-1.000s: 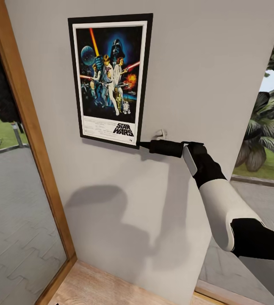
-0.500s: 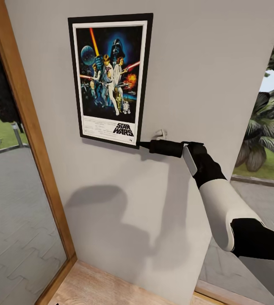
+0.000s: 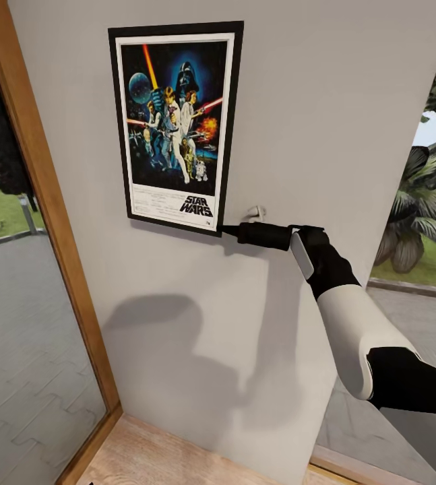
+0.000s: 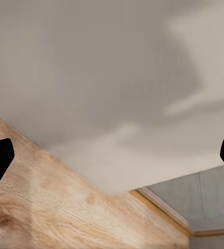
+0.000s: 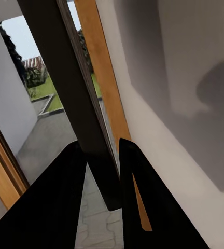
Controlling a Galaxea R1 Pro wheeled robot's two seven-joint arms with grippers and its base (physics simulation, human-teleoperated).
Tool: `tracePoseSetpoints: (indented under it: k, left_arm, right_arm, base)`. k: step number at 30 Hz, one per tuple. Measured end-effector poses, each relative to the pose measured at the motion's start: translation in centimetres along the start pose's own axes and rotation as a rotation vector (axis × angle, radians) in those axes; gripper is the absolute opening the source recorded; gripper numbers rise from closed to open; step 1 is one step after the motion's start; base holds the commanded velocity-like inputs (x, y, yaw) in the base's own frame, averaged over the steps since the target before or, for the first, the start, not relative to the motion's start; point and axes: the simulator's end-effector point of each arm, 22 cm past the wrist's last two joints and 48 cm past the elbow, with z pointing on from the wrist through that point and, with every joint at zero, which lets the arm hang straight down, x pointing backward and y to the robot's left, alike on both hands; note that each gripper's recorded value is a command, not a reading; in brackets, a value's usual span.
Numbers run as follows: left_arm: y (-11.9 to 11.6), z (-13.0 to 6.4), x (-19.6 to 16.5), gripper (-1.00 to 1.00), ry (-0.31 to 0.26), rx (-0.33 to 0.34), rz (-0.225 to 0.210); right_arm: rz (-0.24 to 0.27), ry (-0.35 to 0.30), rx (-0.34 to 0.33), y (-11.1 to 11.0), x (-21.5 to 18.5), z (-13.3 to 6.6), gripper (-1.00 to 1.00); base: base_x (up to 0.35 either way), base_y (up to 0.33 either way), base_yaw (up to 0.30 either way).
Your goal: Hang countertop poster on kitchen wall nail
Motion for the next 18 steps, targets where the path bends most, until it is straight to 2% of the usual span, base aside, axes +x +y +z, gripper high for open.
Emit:
tracePoseSetpoints:
  k: [18]
  left_arm:
    - [-0.01,0.01,0.00,1.00,0.000,0.000,0.001]
  right_arm:
    - [0.000,0.000,0.001,-0.01,0.00,0.01,-1.00]
  base:
    - [0.000,0.000,0.000]
